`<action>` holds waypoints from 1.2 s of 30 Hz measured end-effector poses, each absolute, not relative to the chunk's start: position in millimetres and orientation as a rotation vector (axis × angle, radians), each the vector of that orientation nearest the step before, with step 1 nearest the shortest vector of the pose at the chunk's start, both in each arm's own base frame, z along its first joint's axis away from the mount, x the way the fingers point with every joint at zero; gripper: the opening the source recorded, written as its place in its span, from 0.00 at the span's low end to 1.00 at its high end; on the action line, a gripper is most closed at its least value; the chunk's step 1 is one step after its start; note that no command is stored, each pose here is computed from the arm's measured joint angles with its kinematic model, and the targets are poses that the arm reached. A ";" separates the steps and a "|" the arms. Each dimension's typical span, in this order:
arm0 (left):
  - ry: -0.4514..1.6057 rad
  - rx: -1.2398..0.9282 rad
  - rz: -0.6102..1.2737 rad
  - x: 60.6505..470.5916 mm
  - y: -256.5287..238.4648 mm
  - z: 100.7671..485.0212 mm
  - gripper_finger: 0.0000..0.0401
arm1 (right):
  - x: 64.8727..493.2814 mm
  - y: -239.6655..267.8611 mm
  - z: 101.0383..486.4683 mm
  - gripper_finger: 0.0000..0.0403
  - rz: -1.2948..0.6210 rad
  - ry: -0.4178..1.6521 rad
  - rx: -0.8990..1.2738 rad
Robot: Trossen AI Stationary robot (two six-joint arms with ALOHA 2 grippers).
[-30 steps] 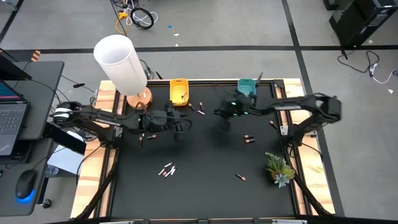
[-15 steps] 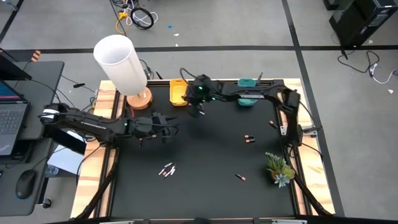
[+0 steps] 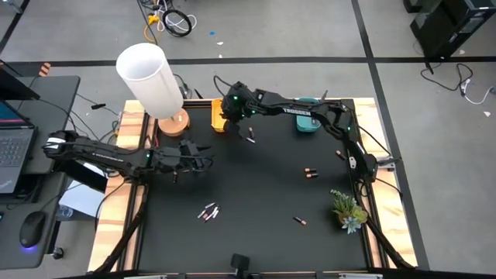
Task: Sort batteries
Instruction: Put the silver battery into the yellow bin
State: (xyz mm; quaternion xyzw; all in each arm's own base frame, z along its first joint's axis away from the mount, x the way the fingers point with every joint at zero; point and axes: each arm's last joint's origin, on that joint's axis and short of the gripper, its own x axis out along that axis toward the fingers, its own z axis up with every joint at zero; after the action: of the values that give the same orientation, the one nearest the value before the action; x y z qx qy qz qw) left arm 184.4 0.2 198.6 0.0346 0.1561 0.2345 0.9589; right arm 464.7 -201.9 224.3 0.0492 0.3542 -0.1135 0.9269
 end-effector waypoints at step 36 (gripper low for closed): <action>0.311 0.064 0.653 178.8 4.9 199.4 0.40 | 444.8 -150.4 274.4 0.30 -0.162 0.733 -0.008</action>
State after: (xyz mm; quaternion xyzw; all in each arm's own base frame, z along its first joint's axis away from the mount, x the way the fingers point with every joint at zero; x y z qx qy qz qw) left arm 178.8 4.9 199.4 0.0312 0.1521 0.3192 0.9349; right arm 444.8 -150.4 274.4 -0.0037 0.3581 -0.0790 0.9303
